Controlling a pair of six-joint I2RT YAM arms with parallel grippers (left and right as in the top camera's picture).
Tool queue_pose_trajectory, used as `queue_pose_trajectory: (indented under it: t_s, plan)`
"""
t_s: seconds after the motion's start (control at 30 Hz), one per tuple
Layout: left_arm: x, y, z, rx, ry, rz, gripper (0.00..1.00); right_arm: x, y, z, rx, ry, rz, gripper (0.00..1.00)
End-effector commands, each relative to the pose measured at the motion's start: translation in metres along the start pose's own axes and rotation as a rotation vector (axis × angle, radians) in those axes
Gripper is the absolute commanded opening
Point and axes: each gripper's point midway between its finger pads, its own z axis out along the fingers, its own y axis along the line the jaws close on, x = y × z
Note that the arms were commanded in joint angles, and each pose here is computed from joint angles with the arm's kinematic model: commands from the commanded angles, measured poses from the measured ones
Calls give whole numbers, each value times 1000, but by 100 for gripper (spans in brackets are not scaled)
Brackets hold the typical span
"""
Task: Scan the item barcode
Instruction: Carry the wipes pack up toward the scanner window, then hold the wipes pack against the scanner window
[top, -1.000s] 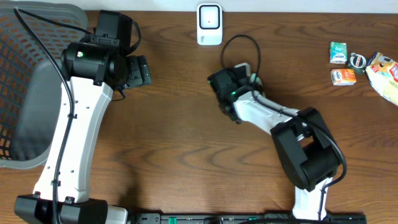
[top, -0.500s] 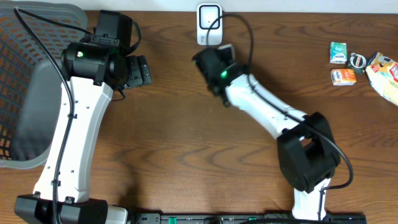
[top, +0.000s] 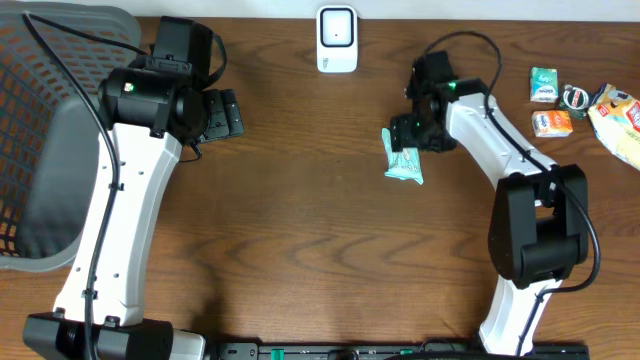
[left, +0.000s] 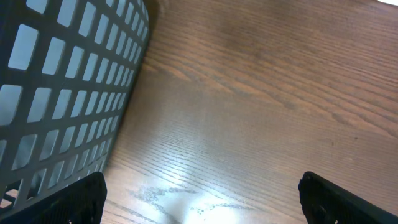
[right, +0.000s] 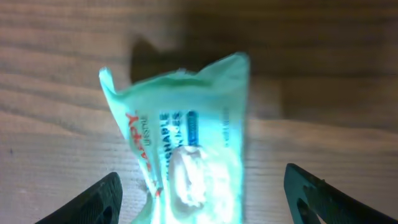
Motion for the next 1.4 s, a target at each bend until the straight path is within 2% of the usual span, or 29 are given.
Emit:
queue_pose_trajectory:
  t_s: [0.0,0.1,0.27,0.43,0.47,0.57,0.63,0.77,0.9,1.17,1.37]
  plan:
    - [0,3,0,-13,-2,-10,98,12,16,12,-85,29,-36,77]
    - [0,3,0,-13,-2,-10,98,11,19,19,-91,4,-48,76]
    - [0,3,0,-13,-2,-10,98,8,19,29,-88,-34,-56,68]
    - [0,3,0,-13,-2,-10,98,14,8,39,-38,-46,-55,68]
    - [0,3,0,-13,-2,-10,98,15,8,41,-36,-44,-55,65]
    - [0,3,0,-13,-2,-10,98,18,7,42,-37,-39,-50,42]
    - [0,3,0,-13,-2,-10,98,15,8,42,-40,-49,-27,31]
    - [0,3,0,-13,-2,-10,98,1,19,36,-97,-89,-6,15]
    - [0,3,0,-13,-2,-10,98,-33,33,20,-153,-192,31,6]
    - [0,3,0,-13,-2,-10,98,-127,77,-39,-366,-559,59,4]
    - [0,3,0,-13,-2,-10,98,-167,88,-75,-361,-793,119,4]
